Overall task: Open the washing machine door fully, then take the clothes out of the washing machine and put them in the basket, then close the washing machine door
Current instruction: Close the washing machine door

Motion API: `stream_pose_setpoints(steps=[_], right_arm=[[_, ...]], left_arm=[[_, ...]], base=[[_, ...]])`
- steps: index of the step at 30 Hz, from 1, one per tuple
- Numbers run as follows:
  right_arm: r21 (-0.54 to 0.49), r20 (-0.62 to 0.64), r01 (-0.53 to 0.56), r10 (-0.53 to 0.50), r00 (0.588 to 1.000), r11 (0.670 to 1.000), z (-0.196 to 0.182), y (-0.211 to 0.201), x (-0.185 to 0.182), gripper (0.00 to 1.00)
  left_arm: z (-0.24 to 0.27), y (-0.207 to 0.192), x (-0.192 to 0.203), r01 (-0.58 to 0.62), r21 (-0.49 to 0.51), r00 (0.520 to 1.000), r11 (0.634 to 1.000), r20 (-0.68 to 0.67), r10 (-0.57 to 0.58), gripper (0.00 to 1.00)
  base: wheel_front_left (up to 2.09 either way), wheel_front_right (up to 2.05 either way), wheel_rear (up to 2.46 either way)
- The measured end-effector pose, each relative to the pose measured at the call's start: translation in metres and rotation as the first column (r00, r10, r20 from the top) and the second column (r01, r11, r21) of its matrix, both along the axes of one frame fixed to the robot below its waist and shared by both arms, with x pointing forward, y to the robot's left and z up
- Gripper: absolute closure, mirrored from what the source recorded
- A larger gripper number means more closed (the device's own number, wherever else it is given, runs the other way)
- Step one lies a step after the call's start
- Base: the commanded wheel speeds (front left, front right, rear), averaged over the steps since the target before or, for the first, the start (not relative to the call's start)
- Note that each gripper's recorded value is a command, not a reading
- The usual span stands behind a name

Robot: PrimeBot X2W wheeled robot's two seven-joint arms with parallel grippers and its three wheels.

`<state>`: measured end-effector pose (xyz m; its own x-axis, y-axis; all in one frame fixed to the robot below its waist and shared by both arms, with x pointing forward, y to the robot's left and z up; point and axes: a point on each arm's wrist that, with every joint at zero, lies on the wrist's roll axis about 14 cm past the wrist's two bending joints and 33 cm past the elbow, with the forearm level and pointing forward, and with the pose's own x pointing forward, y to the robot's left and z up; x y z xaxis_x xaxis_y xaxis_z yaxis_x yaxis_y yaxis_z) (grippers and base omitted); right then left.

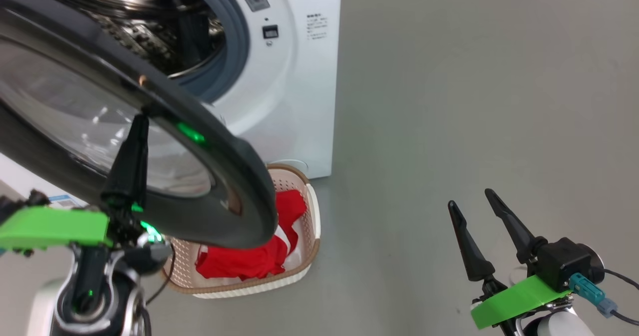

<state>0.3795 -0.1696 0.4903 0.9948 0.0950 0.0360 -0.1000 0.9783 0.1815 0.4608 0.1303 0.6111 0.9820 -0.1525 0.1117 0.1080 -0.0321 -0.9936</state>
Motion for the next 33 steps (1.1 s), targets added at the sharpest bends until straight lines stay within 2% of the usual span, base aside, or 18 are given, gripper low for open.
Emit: stream_pose_setpoints(steps=[10,33], right_arm=[[-0.008,-0.023,0.037,-0.038,0.999,0.999,-0.008,-0.013,0.004,0.0],[-0.021,-0.049,0.07,-0.071,0.996,0.997,-0.019,-0.025,0.025,0.0]], left_arm=[[-0.007,-0.019,0.047,0.016,-0.018,1.0,1.0,-0.01,-0.017,1.0],[-0.015,-0.035,0.122,0.015,-0.03,1.0,0.999,-0.01,-0.015,1.0]], base=[[0.0,0.0,0.0],[0.0,0.0,0.0]])
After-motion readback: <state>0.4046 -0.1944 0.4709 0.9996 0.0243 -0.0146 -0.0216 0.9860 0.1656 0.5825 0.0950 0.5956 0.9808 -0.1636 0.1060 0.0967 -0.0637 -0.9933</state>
